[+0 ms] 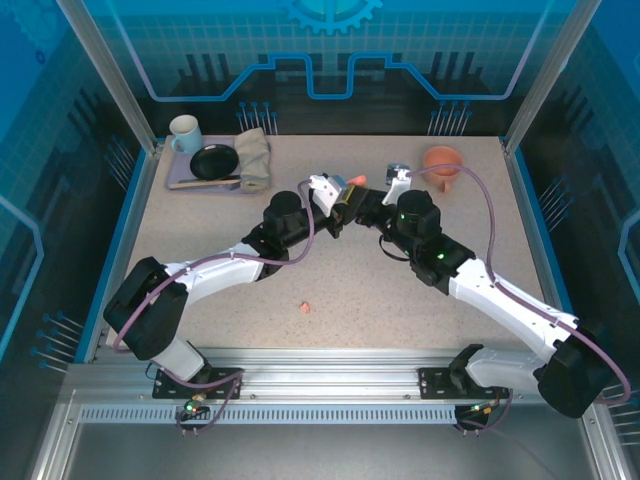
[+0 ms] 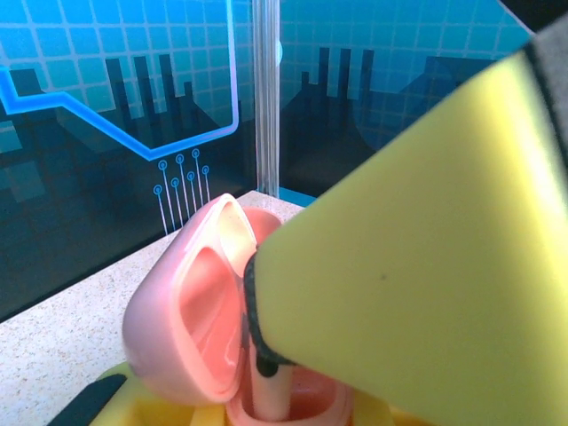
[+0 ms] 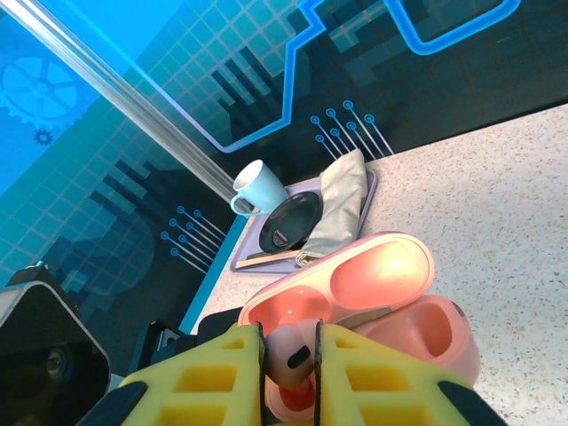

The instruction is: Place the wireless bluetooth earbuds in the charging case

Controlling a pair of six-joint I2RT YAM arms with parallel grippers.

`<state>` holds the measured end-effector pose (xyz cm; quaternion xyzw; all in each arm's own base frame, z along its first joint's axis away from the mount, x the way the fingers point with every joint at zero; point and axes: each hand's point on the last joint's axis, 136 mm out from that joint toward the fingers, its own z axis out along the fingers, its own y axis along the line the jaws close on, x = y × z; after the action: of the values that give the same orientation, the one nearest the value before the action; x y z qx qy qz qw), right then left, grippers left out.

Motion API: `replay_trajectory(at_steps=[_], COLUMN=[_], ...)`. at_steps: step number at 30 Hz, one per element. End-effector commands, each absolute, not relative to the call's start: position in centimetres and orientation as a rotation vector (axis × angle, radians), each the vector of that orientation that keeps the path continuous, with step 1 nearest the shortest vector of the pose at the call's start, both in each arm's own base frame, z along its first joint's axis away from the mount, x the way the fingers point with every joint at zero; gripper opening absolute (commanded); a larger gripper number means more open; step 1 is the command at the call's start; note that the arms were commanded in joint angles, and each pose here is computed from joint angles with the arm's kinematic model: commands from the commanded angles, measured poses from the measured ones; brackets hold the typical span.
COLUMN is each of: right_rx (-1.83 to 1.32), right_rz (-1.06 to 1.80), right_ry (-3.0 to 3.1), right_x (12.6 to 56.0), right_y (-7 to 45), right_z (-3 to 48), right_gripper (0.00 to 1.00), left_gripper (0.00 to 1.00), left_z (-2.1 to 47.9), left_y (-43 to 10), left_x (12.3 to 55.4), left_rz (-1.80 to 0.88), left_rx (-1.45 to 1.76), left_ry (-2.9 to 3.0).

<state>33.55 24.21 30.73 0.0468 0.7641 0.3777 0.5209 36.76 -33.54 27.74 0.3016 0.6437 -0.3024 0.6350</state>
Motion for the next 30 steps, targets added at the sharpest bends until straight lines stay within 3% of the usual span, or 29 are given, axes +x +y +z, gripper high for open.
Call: replay_trajectory(at_steps=[1,8,22,30], right_rx=[0.055,0.036,0.102,0.181], right_rz=[0.897,0.863,0.835,0.909], right_ry=[1.906,1.913,1.895,1.883], right_x=[32.1,31.4,32.4,33.5], right_y=[25.8,26.3,25.0,24.2], right_z=[28.9,28.6,31.1,32.3], right_gripper=[0.18,0.19,0.43,0.66], left_gripper=[0.0,0.0,0.0,0.0], left_z=[32.1,32.1,31.2,31.0], left_y=[-33.4,-33.4,-33.3,-33.1], left_x=[37.4,37.6,37.3,36.9], left_rz=[-0.665,-0.652,-0.671,-0.68], left_rx=[0.625,0.623,0.618,0.62], left_ry=[1.354,1.358,1.372,1.372])
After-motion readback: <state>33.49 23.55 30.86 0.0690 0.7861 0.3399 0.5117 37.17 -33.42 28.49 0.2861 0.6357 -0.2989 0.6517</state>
